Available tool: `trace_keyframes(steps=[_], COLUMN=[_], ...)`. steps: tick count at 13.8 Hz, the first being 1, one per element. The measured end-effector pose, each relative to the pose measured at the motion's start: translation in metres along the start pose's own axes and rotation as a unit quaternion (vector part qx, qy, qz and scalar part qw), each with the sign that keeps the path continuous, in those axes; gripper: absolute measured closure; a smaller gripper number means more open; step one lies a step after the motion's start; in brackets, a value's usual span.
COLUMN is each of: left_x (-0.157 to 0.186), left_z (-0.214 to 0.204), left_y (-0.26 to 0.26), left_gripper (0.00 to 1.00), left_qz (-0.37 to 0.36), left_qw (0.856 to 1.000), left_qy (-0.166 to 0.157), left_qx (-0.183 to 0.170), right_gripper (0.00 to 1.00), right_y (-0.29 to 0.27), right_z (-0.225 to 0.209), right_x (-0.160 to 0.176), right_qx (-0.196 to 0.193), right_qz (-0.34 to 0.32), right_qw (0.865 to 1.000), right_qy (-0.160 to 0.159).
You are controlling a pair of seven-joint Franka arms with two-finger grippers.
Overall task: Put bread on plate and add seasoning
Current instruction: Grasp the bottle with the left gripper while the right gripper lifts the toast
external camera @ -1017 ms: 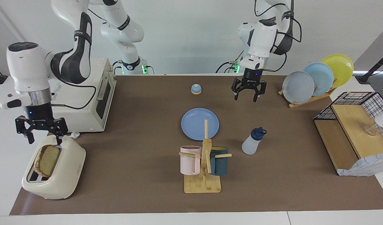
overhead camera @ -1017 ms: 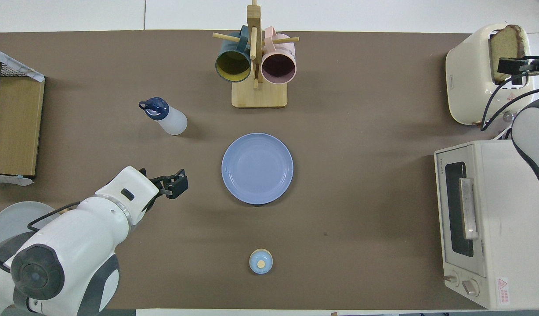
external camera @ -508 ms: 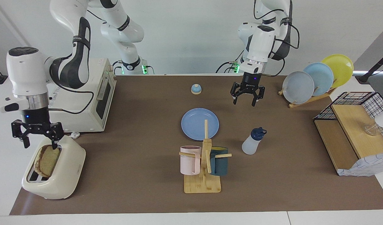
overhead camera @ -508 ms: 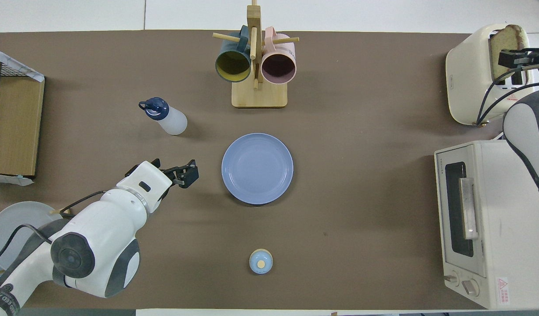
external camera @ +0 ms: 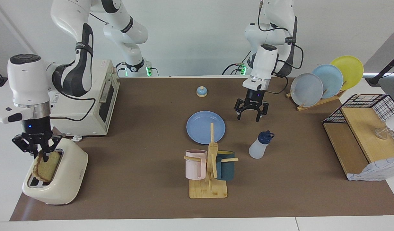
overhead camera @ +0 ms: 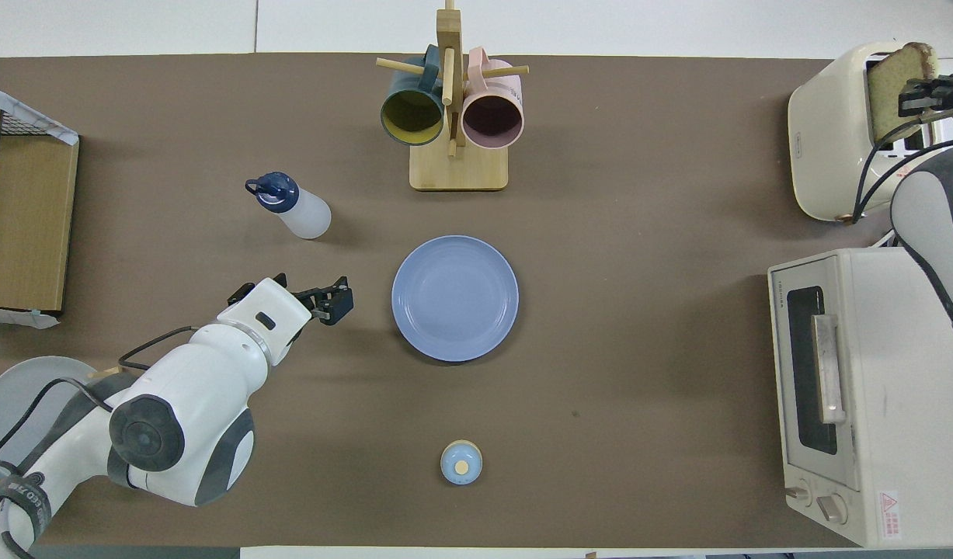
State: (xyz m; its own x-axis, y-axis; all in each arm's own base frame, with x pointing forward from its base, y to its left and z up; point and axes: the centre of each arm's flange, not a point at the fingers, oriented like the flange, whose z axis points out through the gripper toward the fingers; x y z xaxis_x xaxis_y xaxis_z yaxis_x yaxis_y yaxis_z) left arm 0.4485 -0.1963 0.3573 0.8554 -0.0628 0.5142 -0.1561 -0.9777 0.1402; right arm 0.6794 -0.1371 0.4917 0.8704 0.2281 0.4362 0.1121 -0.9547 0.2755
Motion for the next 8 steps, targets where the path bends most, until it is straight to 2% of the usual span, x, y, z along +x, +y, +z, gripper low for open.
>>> trace_keyframes(steps=[3,5,8], left_x=[0.012,0.016,0.023], left_z=[0.015,0.022,0.028], left_y=[0.0,0.002,-0.006], left_gripper=[0.0,0.0,0.0], left_qz=[-0.001,0.005,0.02], left_qw=[1.0,1.0,1.0], left_qy=[0.001,0.001,0.004], left_qx=[-0.001,0.0,0.008], right_gripper=[0.89,0.93,0.93], right_y=[-0.003,-0.021,-0.072], right_z=[-0.019,-0.037,-0.093], right_x=[0.014,0.025,0.04], right_qx=[0.007,0.011,0.026], right_qz=[-0.008,-0.031,-0.075], right_qw=[1.0,0.998,0.992], right_qy=[-0.027,-0.056,-0.094])
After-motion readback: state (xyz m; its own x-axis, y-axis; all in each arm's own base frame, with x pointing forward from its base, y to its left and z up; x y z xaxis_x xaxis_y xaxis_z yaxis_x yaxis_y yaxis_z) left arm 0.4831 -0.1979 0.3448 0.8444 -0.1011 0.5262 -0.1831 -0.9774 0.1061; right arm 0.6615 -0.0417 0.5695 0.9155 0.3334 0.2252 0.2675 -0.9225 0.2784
